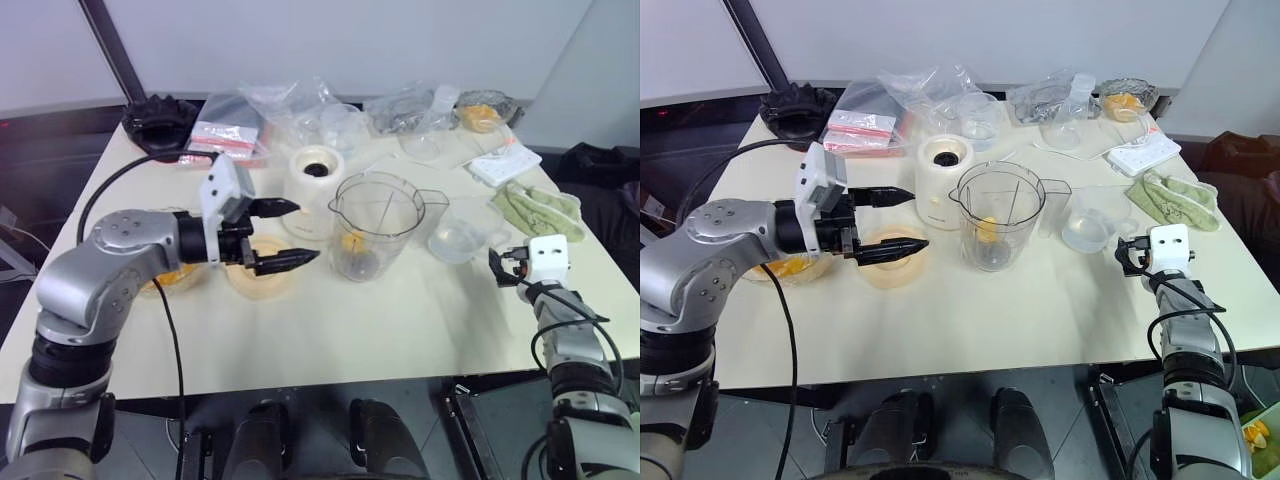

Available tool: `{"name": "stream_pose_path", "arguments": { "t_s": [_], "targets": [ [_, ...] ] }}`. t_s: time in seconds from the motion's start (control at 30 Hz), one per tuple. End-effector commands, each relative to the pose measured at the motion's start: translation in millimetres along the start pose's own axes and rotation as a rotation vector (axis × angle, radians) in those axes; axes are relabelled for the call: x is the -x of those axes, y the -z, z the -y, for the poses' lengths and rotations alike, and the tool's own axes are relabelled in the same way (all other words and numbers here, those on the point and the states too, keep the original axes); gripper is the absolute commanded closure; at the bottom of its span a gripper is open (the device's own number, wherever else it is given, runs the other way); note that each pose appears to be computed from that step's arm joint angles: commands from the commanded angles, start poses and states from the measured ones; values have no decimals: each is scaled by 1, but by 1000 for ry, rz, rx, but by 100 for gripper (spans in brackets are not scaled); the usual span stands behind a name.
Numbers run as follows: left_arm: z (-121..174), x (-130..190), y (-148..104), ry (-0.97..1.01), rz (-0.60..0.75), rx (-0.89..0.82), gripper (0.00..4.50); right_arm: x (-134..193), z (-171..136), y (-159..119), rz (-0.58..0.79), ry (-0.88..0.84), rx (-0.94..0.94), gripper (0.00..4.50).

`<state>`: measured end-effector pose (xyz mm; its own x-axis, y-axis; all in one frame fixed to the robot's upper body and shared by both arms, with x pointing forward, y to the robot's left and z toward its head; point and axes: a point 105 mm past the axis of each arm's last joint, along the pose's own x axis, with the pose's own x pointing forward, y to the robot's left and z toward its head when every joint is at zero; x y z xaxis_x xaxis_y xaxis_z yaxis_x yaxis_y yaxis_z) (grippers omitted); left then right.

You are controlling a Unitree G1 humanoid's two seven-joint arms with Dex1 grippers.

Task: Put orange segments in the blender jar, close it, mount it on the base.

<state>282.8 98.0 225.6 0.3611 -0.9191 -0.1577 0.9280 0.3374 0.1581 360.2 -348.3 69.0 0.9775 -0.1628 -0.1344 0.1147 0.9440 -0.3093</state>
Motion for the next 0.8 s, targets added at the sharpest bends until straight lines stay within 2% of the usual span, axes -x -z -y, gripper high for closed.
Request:
{"name": "stream_pose_path", "arguments": {
  "t_s": [0.03,0.43,0.47,0.5,0.7,0.73,0.8],
  "targets": [
    [2,2,-12,3,25,-38,7,-8,8,-17,56,33,9,18],
    [6,8,-11,8,-15,-40,7,-31,4,-34,58,100,-74,18],
    [6,8,-11,3,-16,-41,0,-31,5,-34,60,106,-78,72],
    [6,8,-11,-2,-13,-38,0,-32,4,-35,64,106,-83,98],
    [8,11,-12,-10,-16,-24,0,-33,-2,-35,74,93,-99,408],
    [7,11,-13,-12,-17,-25,0,-33,-3,-34,72,92,-107,446],
    [6,12,-15,-14,-18,-25,0,-32,-4,-31,64,94,-129,446]
  ]
}}
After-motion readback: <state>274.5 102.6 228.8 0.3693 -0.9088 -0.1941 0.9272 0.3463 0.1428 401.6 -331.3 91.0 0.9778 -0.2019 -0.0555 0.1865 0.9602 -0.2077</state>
